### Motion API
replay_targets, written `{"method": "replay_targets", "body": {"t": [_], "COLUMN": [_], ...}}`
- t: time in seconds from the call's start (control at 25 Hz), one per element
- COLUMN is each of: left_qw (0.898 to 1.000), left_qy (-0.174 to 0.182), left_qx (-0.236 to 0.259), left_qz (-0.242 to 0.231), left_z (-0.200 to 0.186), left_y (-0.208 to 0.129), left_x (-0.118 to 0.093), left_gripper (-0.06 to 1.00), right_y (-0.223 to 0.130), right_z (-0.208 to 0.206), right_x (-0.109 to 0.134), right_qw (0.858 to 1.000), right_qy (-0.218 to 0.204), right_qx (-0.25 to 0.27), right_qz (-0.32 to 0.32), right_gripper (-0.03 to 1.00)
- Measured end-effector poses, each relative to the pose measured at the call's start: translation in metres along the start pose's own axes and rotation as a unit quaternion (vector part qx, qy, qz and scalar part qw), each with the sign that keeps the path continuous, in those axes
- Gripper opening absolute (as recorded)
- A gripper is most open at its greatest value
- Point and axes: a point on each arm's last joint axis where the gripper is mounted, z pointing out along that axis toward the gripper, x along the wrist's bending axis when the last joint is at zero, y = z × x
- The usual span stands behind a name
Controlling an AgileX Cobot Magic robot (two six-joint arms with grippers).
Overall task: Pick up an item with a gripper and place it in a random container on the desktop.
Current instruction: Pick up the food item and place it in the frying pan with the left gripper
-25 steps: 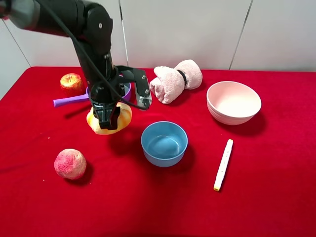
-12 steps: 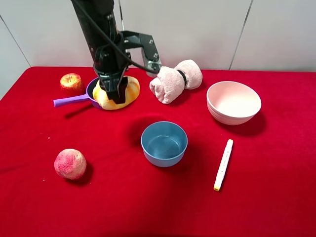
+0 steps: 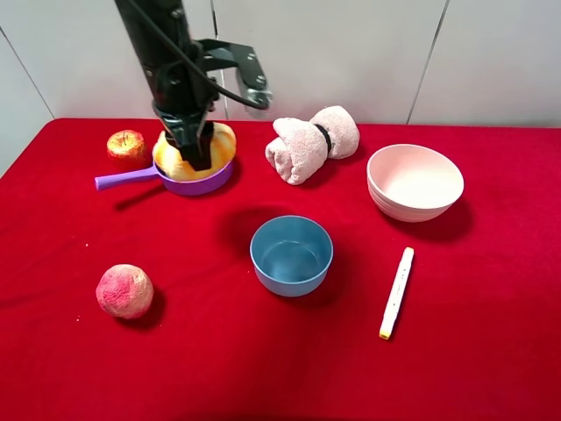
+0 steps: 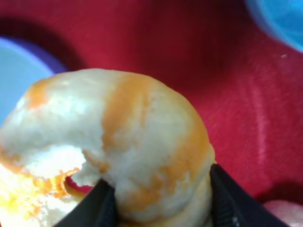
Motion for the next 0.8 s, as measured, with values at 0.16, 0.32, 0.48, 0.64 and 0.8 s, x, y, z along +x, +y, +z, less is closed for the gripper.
{"method": "replay_targets", "body": {"t": [0.16,0.32,0.48,0.64,0.8], "left_qw": [1.000,0.998,0.996,0.996,0.996], "left_qy": [0.011,0.028,0.040,0.029,0.032], "left_qx": [-0.005,-0.030,-0.040,-0.033,-0.034], "left_qz": [-0.025,-0.053,-0.071,-0.076,-0.076], "left_z": [0.000,-0.001,0.003,0.024,0.045], "left_y": [-0.014,-0.025,-0.033,-0.031,-0.026], "left_x": [0.016,0.032,0.044,0.050,0.058], "left_gripper": [0.38,0.38,0.37,0.37,0.37], "right_y": [0.000,0.000,0.000,0.000,0.000], "right_z": [0.000,0.000,0.000,0.000,0.000], "right_x": [0.000,0.000,0.000,0.000,0.000], "right_qw": [1.000,1.000,1.000,1.000,1.000], "right_qy": [0.000,0.000,0.000,0.000,0.000], "right_qx": [0.000,0.000,0.000,0.000,0.000], "right_qz": [0.000,0.000,0.000,0.000,0.000], "right_gripper": [-0.03,-0.03,-0.03,-0.03,-0.03]}}
